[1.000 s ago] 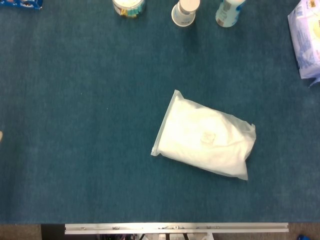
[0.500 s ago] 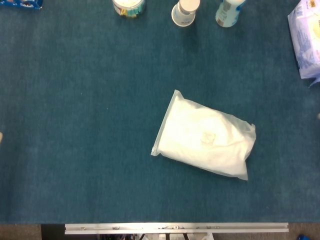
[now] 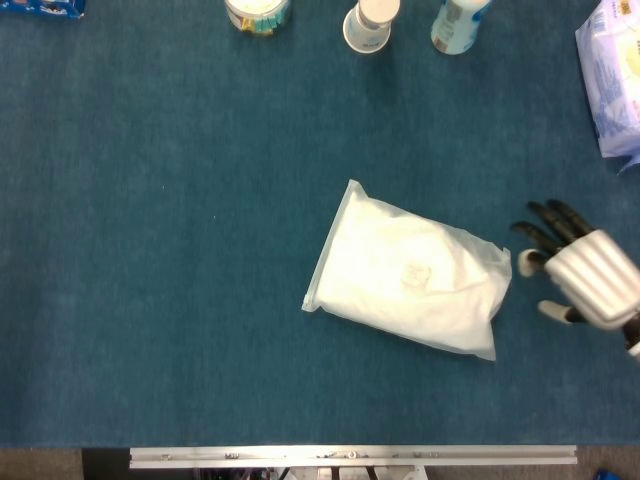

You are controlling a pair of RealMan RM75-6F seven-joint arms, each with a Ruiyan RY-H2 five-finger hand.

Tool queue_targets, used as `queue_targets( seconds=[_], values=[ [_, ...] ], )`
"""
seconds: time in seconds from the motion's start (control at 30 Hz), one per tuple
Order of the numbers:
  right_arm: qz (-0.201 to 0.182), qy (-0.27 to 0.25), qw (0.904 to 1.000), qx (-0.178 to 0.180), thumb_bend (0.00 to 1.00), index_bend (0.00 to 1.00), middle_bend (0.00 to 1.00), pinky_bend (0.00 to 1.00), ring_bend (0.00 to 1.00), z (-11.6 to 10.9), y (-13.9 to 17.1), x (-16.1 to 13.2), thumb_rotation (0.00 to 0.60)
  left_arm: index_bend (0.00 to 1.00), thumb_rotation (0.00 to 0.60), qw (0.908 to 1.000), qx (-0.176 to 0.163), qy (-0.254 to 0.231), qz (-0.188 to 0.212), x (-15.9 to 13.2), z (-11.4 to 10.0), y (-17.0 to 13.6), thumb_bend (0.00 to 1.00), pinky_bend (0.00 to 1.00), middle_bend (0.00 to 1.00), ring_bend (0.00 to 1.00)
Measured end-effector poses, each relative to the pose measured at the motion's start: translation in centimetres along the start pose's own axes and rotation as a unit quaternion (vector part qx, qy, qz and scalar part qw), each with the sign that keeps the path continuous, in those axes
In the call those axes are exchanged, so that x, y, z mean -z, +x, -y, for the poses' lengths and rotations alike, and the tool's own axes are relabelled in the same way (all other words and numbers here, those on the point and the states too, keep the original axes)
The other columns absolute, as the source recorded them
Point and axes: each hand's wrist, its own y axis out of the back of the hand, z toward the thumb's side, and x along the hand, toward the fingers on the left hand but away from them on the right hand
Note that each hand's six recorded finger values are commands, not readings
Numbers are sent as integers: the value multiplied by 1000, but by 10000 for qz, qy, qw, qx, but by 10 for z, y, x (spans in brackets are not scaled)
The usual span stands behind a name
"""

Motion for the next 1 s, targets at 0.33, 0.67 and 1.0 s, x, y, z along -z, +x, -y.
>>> queue_targets(
  seconds=[0.33, 0.67, 1.0],
  values=[
    [-364, -188, 9991, 108, 0, 433, 166, 58, 0, 14, -18, -17, 600, 445, 600, 10000, 14, 32, -37, 2, -1, -1, 184, 507, 433, 377],
    [-379, -79, 9992, -91, 0, 432, 149, 37, 0, 25, -20, -17, 600, 444, 600, 10000, 11, 19, -22, 1, -1, -1, 183, 507, 433, 376],
    [-381, -67, 9992, -102, 0, 454, 147, 35, 0, 28, -21, -18, 600, 444, 600, 10000, 13, 16, -19, 1, -1, 0, 184, 507, 434, 376]
  ],
)
